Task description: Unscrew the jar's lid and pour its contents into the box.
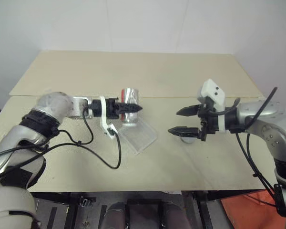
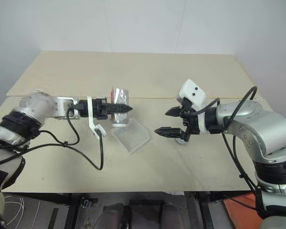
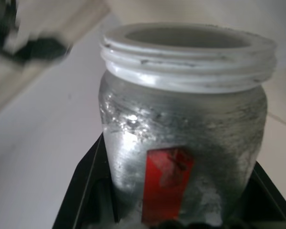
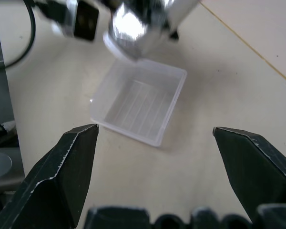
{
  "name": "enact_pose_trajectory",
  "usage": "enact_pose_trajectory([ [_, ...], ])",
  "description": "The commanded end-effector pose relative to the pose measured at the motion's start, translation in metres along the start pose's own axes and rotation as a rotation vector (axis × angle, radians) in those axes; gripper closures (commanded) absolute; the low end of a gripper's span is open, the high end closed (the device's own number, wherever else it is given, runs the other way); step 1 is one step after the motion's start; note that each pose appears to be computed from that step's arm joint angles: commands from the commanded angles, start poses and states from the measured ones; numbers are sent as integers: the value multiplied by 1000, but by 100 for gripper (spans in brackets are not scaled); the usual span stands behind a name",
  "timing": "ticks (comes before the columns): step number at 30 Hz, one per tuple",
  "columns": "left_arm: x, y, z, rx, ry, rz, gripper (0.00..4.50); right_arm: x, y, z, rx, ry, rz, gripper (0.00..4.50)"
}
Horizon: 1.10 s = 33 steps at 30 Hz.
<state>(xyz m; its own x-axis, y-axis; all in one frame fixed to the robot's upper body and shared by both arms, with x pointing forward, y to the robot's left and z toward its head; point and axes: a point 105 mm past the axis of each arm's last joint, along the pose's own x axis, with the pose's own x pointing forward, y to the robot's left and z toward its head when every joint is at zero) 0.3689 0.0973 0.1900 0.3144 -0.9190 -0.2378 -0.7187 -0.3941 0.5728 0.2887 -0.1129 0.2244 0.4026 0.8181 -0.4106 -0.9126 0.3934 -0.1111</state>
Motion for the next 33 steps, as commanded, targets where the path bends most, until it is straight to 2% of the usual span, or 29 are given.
enact_pose_trajectory([
  [1, 5, 16, -25, 125, 91, 80, 256, -2, 6, 14, -33, -50, 16, 4],
  [8, 6, 18, -19, 92, 96, 110, 256, -2, 12, 13, -36, -73, 18, 4],
  [11, 5, 18, -23, -48, 158, 129, 256, -1, 12, 12, -41, -80, 8, 4],
  [16, -17, 3, -56, -532, 463, 137, 256, -4, 10, 12, -36, -97, -9, 4],
  [18, -26, 2, -74, -794, 593, 204, 256, -6, 7, 13, -31, -106, -25, 4],
  [19, -33, 0, -87, -966, 691, 260, 256, -6, 5, 14, -27, -116, -35, 4],
  [21, -51, -11, -101, -1437, 826, 433, 256, -6, 3, 15, -12, -129, -48, 4],
  [24, -70, -33, -86, -1957, 872, 570, 256, -3, 5, 13, -6, -129, -45, 4],
  [26, -78, -49, -65, -2203, 928, 638, 256, -2, 7, 13, -5, -129, -40, 4],
  [28, -78, -52, -45, -2293, 958, 644, 256, -2, 7, 13, -3, -130, -39, 4],
  [29, -78, -48, -41, -2285, 958, 697, 256, -3, 7, 14, -5, -131, -37, 4],
  [31, -80, -38, -41, -2313, 946, 783, 256, -4, 10, 16, -14, -137, -24, 4],
  [33, -85, -40, -41, -2328, 990, 830, 256, -5, 11, 17, -17, -141, -18, 4],
])
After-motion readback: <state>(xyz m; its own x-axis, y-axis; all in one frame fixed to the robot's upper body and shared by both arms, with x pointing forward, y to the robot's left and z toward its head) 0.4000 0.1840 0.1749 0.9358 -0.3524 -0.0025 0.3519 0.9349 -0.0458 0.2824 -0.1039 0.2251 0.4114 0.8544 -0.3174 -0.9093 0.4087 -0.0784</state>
